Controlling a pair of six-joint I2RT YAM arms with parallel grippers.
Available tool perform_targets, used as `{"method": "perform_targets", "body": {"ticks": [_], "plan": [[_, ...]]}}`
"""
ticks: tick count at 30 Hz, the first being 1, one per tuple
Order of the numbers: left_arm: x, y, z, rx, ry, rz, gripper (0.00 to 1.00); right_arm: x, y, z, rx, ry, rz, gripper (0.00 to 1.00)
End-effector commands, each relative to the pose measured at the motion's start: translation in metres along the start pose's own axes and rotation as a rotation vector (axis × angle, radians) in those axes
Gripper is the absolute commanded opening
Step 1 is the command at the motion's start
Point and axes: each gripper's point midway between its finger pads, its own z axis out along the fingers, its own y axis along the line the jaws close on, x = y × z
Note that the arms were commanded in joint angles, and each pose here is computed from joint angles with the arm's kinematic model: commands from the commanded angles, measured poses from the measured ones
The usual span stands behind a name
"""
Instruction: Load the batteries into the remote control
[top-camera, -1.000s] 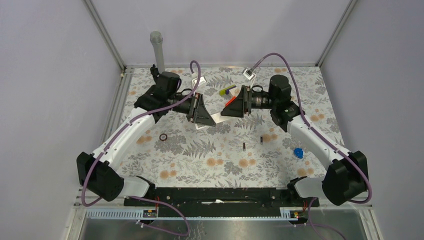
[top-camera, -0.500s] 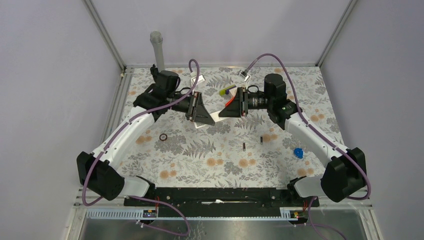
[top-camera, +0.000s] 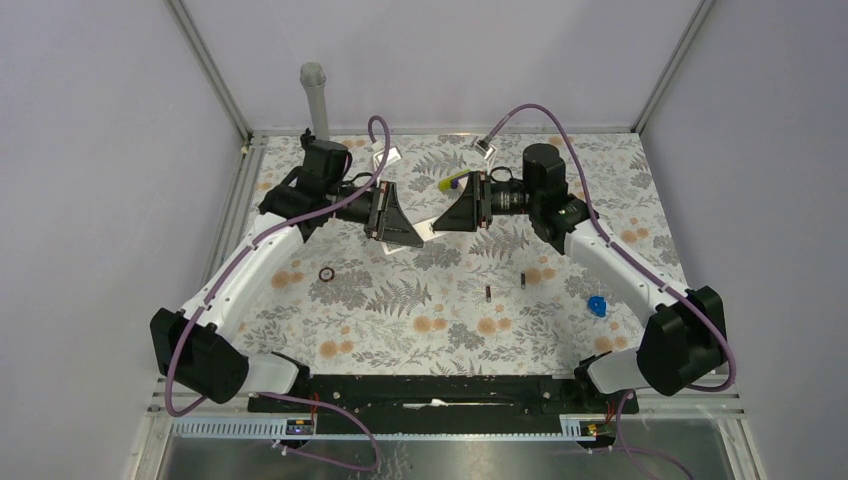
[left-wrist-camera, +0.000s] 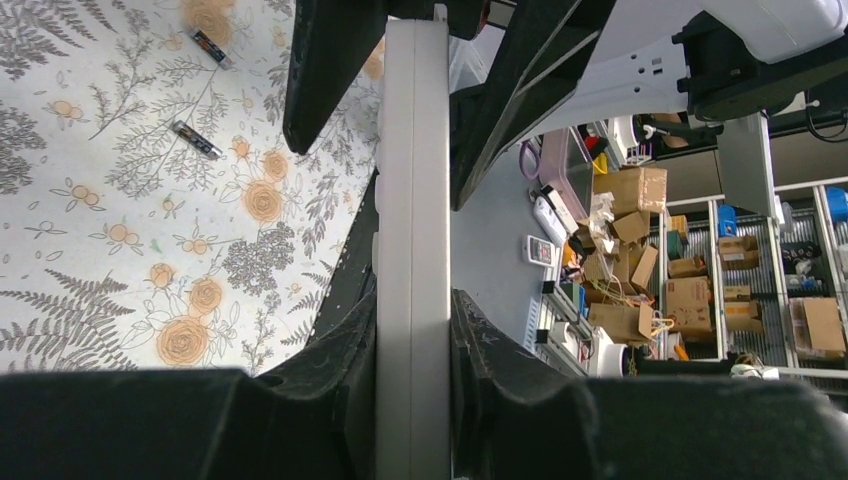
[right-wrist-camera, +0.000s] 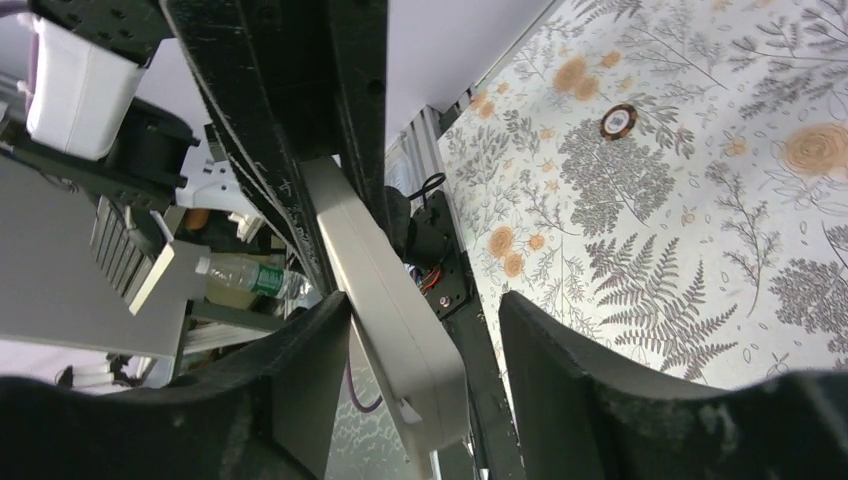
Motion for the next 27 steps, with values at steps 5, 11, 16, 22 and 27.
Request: {"method": "perform_targets", "body": {"ticks": [5,11,16,22,27], "plan": [[-0.02,-0.022,-0.009,0.04,-0.055,0.093,0.0,-0.009,-0.047,-0.001,0.212,-0.112,0.064,0.74],[-0.02,0.0,-0.006,-0.029,-0.04,0.046,0.0,-0.008,-0.057,-0.006,0.273,-0.152,0.075,0.72],[-0.019,0.014,-0.004,-0.064,-0.033,0.009,0.0,-0.007,-0.062,-0.008,0.313,-0.13,0.08,0.64],[-0.018,0.023,-0.001,-0.085,-0.025,-0.022,0.0,-0.005,-0.063,-0.011,0.332,-0.127,0.07,0.61],[-0.017,0.041,-0.001,-0.155,-0.024,-0.056,0.0,-0.009,-0.07,-0.014,0.375,-0.153,0.06,0.52]]}}
